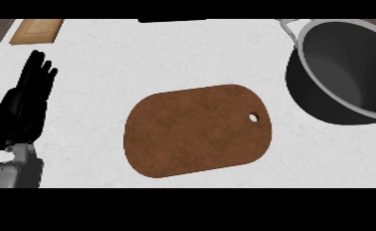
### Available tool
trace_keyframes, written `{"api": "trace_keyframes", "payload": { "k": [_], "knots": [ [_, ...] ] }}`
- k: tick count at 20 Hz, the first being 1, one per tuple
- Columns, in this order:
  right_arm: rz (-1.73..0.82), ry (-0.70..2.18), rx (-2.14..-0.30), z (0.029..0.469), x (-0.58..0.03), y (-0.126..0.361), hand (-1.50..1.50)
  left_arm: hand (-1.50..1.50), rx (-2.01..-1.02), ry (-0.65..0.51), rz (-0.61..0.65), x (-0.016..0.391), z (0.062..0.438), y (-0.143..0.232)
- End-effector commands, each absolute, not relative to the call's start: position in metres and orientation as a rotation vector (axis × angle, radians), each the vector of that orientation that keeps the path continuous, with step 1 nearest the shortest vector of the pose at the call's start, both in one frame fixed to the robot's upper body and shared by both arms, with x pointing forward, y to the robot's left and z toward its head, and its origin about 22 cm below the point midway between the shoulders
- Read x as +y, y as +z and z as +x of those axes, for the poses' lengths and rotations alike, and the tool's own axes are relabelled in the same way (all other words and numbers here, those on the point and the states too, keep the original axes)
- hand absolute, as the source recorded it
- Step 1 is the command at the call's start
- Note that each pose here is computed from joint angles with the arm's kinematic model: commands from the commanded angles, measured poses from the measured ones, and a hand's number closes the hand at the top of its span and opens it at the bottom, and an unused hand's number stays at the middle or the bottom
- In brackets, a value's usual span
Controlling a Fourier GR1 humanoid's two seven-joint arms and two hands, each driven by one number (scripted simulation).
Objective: Pick the pear from the cutting board and place it in the pot
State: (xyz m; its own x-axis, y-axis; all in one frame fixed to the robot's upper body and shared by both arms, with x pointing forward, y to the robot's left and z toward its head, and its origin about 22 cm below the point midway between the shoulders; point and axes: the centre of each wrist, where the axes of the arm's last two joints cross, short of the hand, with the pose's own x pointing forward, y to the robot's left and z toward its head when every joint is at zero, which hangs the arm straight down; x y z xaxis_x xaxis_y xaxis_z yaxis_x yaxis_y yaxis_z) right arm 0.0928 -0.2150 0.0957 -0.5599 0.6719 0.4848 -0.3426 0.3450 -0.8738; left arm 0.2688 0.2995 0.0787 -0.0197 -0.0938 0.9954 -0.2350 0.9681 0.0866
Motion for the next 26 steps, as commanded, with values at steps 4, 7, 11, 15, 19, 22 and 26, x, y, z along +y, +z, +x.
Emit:
{"api": "trace_keyframes", "payload": {
  "k": [4, 7, 11, 15, 19, 22, 26],
  "knots": [
    [-0.499, 0.969, -1.970, 0.079, -0.233, 0.153, 1.50, 0.00, -1.590, 0.112, 0.226, 0.296, 0.266, 0.070],
    [-0.522, 0.873, -1.968, 0.082, -0.243, 0.150, 1.50, 0.00, -1.614, 0.092, 0.238, 0.295, 0.273, 0.091],
    [-0.609, 0.824, -1.955, 0.096, -0.258, 0.154, 1.50, 0.00, -1.604, 0.075, 0.219, 0.292, 0.275, 0.088],
    [-0.588, 0.756, -1.926, 0.117, -0.275, 0.148, 1.50, 0.00, -1.595, 0.096, 0.215, 0.297, 0.276, 0.083],
    [-0.616, 0.697, -1.900, 0.140, -0.321, 0.153, 1.50, 0.00, -1.606, 0.085, 0.203, 0.278, 0.281, 0.085],
    [-0.557, 0.608, -1.881, 0.167, -0.354, 0.158, 1.50, 0.00, -1.615, 0.049, 0.201, 0.288, 0.283, 0.087],
    [-0.491, 0.505, -1.861, 0.210, -0.390, 0.164, 1.50, 0.00, -1.614, 0.058, 0.195, 0.282, 0.281, 0.084]
  ]
}}
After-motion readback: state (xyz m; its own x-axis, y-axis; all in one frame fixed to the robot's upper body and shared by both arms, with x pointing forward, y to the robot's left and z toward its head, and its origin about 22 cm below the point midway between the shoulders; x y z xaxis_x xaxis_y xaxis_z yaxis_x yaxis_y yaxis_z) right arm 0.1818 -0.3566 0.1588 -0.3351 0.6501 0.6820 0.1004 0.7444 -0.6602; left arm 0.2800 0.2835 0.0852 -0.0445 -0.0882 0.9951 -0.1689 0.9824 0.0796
